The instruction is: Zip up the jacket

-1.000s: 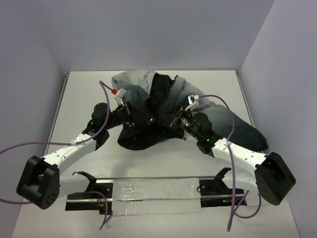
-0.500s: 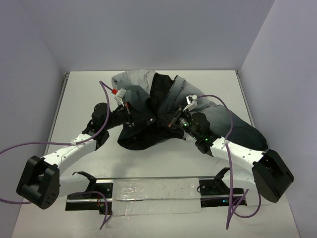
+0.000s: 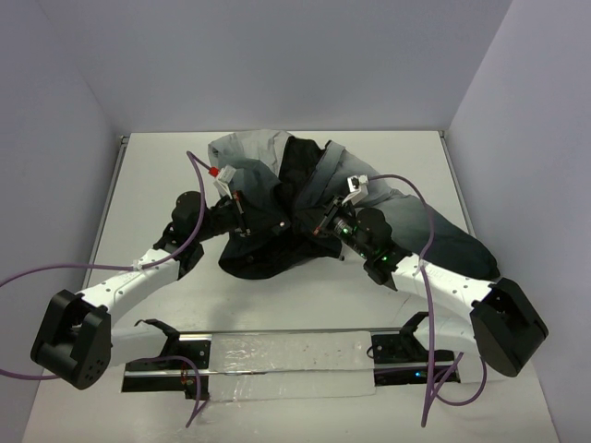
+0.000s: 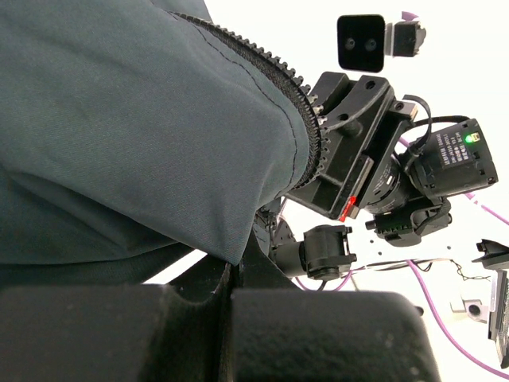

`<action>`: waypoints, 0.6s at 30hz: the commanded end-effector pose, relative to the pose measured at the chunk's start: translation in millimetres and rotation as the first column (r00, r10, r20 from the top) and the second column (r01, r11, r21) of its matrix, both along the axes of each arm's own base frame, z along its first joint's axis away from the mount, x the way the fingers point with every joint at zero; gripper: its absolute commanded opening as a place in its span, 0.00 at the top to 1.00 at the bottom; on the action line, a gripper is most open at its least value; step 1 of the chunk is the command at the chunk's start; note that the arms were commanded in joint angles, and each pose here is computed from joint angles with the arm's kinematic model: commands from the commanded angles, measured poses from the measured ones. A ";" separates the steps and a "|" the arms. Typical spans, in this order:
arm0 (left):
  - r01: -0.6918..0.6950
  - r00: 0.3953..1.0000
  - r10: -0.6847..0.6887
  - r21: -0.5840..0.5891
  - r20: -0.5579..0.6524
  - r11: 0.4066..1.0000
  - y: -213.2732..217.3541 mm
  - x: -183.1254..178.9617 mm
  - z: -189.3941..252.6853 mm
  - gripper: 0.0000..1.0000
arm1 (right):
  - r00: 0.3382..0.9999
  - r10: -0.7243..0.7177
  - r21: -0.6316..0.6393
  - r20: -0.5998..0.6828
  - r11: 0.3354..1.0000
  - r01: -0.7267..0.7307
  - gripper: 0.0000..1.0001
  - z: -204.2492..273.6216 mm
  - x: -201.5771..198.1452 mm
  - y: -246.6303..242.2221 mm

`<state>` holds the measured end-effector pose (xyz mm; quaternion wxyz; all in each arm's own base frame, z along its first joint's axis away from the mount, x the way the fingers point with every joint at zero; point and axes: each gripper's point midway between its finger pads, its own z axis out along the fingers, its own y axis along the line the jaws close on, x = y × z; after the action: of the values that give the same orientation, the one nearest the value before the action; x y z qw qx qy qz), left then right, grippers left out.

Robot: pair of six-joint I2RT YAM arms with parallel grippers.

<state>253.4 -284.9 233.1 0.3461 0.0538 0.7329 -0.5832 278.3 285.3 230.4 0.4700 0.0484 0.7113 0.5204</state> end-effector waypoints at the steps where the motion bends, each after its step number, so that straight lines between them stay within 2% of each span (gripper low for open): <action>1: 0.016 0.998 -0.015 -0.023 0.059 1.000 -2.0 2.8 17.6 1.00 | 0.995 -0.003 0.083 0.097 0.997 -0.005 1.00 43.5 5.0 7.1; 18: 0.036 0.997 -0.035 -0.013 0.066 0.999 -2.6 -0.2 16.7 1.00 | 0.995 0.003 0.086 0.099 0.996 -0.011 1.00 45.7 7.6 10.6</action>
<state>252.5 -285.3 231.8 0.3448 0.0584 0.7335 -0.5829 281.9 288.5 231.9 0.4701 0.0491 0.7095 0.5227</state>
